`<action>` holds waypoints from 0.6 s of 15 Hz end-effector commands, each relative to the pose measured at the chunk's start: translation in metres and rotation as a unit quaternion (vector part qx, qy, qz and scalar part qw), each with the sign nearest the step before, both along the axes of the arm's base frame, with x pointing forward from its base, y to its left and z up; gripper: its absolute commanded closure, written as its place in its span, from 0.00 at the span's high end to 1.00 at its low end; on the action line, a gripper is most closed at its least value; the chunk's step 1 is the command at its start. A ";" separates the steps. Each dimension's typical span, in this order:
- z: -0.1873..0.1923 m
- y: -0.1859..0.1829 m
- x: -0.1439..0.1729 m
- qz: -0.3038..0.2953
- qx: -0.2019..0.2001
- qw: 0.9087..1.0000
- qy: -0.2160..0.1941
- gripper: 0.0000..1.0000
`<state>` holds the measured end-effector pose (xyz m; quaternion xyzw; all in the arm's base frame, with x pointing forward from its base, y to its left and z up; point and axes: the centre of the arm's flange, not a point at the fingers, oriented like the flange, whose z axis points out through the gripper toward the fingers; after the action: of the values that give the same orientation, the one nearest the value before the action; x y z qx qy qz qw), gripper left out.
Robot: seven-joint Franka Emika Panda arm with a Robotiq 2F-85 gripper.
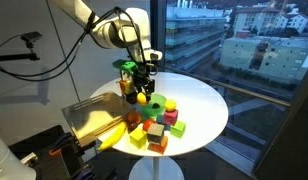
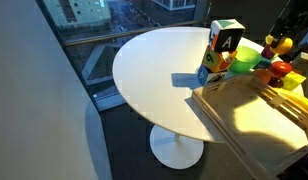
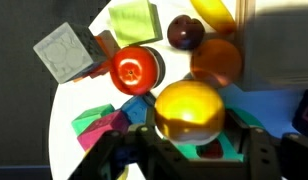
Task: Pick up the yellow fruit on top of the light green block and put it in the green bowl
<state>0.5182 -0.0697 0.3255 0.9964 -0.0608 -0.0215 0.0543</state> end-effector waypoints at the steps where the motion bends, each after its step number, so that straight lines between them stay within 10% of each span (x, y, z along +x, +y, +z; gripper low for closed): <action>1: 0.004 0.012 0.032 -0.017 0.000 1.000 -0.006 0.43; 9: -0.018 0.034 0.071 -0.035 -0.010 0.999 -0.019 0.43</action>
<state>0.5669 -0.0431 0.3142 0.9948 -0.0834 -0.0093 0.0585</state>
